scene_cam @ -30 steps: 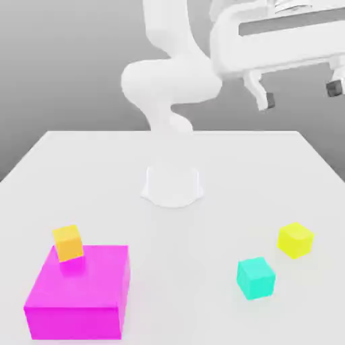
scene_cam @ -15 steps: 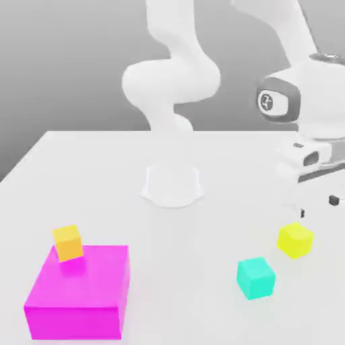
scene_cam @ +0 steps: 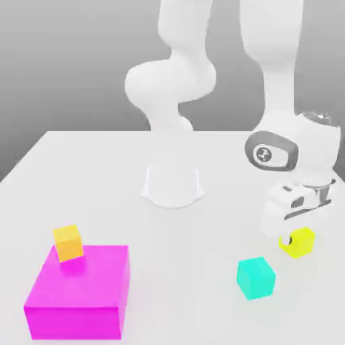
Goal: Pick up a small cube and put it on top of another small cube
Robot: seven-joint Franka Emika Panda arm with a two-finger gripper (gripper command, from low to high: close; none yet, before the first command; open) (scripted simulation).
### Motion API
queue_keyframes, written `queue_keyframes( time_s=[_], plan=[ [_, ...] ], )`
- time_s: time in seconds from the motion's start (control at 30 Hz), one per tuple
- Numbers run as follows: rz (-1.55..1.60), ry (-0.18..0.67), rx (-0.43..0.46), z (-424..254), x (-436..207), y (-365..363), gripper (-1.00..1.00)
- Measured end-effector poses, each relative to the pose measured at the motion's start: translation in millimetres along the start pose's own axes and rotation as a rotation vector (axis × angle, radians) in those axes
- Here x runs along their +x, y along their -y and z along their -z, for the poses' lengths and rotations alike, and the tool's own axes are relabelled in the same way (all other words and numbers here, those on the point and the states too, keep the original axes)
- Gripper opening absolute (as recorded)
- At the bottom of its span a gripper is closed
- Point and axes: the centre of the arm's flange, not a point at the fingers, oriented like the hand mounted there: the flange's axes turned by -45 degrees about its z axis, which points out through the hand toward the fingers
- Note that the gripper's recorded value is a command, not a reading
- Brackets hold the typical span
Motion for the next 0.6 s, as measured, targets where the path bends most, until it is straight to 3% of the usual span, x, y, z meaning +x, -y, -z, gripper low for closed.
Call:
queue_keyframes(
  time_s=[0.23, 0.6],
  plan=[
    [-0.003, 0.0, -0.002, 58, 2, -3, -1.0],
    [-0.082, 0.002, 0.003, 104, 45, -122, -1.0]
  ],
)
